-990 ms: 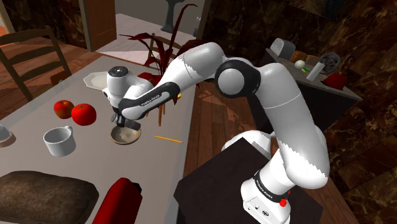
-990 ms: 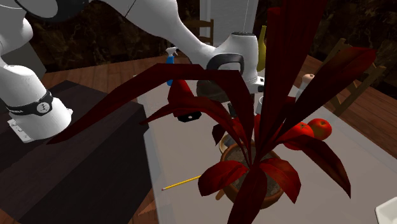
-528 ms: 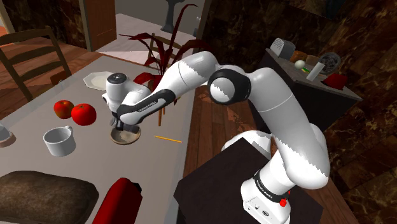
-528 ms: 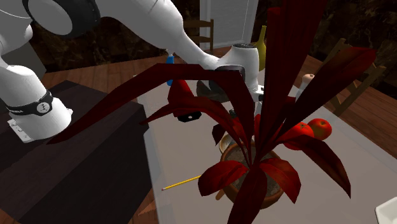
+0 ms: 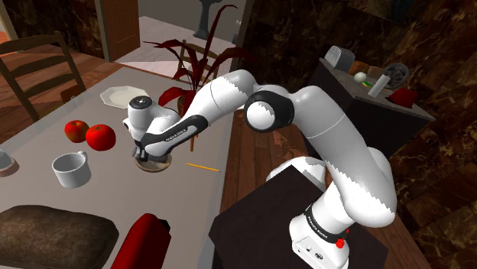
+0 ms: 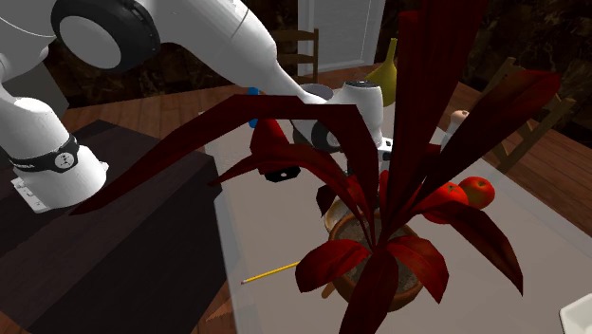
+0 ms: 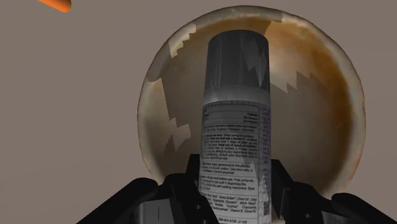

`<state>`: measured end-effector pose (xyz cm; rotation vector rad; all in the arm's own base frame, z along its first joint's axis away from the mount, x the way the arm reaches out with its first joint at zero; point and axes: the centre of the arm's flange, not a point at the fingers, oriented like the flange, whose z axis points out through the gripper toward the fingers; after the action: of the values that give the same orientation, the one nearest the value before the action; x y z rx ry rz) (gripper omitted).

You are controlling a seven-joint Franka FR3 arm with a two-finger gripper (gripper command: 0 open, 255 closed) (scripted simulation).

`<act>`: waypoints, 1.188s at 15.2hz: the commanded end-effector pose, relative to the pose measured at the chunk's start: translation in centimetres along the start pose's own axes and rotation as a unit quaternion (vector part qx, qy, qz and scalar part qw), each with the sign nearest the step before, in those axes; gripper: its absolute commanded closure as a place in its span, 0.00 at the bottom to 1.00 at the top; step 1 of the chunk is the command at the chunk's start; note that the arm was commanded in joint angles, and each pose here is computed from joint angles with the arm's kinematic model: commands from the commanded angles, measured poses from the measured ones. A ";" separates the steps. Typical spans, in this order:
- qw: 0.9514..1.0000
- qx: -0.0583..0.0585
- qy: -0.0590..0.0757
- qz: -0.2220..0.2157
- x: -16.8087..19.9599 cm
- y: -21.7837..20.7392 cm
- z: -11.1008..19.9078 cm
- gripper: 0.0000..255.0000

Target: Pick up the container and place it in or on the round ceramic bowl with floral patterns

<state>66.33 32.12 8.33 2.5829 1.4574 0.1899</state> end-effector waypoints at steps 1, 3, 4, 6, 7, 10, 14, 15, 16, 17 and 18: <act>1.000 0.001 -0.003 0.000 -0.2 -0.1 0.3 1.00; 1.000 0.001 -0.003 0.000 -0.2 -0.1 0.3 1.00; 1.000 0.001 -0.003 0.000 -0.2 -0.1 0.3 1.00; 1.000 0.001 -0.003 0.000 -0.2 -0.1 0.3 0.00; 1.000 0.001 -0.003 0.000 -0.2 0.0 0.3 0.00; 1.000 0.001 -0.003 0.000 -0.2 -0.1 0.4 0.00; 1.000 0.001 -0.003 0.000 -0.2 -0.1 -3.6 0.00; 1.000 0.001 -0.003 0.000 -0.2 0.0 -4.7 0.00; 1.000 0.001 -0.003 0.000 -0.2 0.0 -4.7 0.00; 1.000 0.001 -0.003 0.000 -0.2 -0.1 -4.7 0.00; 1.000 0.001 -0.003 0.000 -0.2 -0.1 -4.7 0.00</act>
<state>65.33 32.34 12.78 2.5834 1.4559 0.1818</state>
